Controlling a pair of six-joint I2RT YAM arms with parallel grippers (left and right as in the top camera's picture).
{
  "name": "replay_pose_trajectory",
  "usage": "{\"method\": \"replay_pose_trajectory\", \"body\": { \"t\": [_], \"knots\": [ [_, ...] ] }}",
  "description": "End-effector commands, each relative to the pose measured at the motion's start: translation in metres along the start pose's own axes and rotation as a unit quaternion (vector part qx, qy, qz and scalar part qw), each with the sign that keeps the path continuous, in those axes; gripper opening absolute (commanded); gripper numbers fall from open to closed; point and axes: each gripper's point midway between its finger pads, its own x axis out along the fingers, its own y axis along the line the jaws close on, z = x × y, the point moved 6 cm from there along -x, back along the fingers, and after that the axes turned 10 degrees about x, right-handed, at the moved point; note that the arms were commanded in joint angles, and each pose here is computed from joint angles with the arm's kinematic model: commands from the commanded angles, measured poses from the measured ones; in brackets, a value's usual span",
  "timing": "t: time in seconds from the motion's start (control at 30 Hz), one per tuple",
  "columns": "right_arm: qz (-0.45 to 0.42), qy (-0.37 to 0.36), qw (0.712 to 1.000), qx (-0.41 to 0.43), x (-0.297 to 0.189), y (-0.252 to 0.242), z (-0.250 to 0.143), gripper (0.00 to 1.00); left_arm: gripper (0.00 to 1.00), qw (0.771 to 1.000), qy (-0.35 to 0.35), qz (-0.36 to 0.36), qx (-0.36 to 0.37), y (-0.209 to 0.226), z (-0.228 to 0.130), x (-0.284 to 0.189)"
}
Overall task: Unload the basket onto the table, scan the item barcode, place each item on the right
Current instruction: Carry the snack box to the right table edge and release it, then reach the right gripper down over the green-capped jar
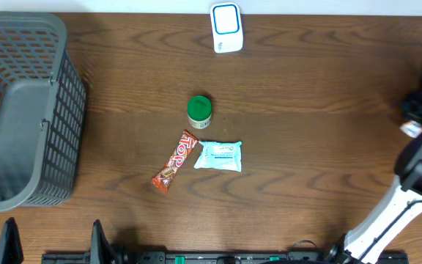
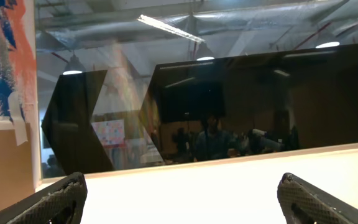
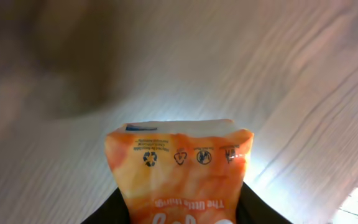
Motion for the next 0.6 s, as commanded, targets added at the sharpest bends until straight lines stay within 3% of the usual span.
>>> {"method": "replay_pose_trajectory", "body": {
  "t": [0.0,0.07,0.1,0.23,0.33,0.57],
  "knots": [
    [-0.011,-0.003,0.999,0.044,0.01,-0.031,0.014,0.33,0.98,1.0,-0.018,-0.011,-0.003,-0.001,0.006,-0.004],
    [0.014,0.01,0.997,0.078,0.023,-0.046,0.023,0.37,0.98,1.0,-0.023,-0.013,-0.003,-0.001,0.007,-0.004],
    [0.033,0.019,0.995,0.089,0.027,-0.049,0.024,0.46,0.98,1.0,-0.022,-0.014,-0.004,-0.001,0.007,-0.004],
    [0.11,0.049,0.989,0.089,0.035,-0.047,0.025,0.99,0.98,1.0,-0.008,-0.02,-0.01,-0.002,0.0,-0.003],
    [0.117,0.05,0.988,0.088,0.031,-0.046,0.027,0.99,0.98,1.0,0.006,-0.021,0.003,-0.003,-0.011,0.001],
    [0.198,0.048,0.977,0.06,-0.007,-0.024,0.027,0.99,0.98,0.997,0.043,0.062,0.004,0.015,-0.041,0.012]
  ]
}}
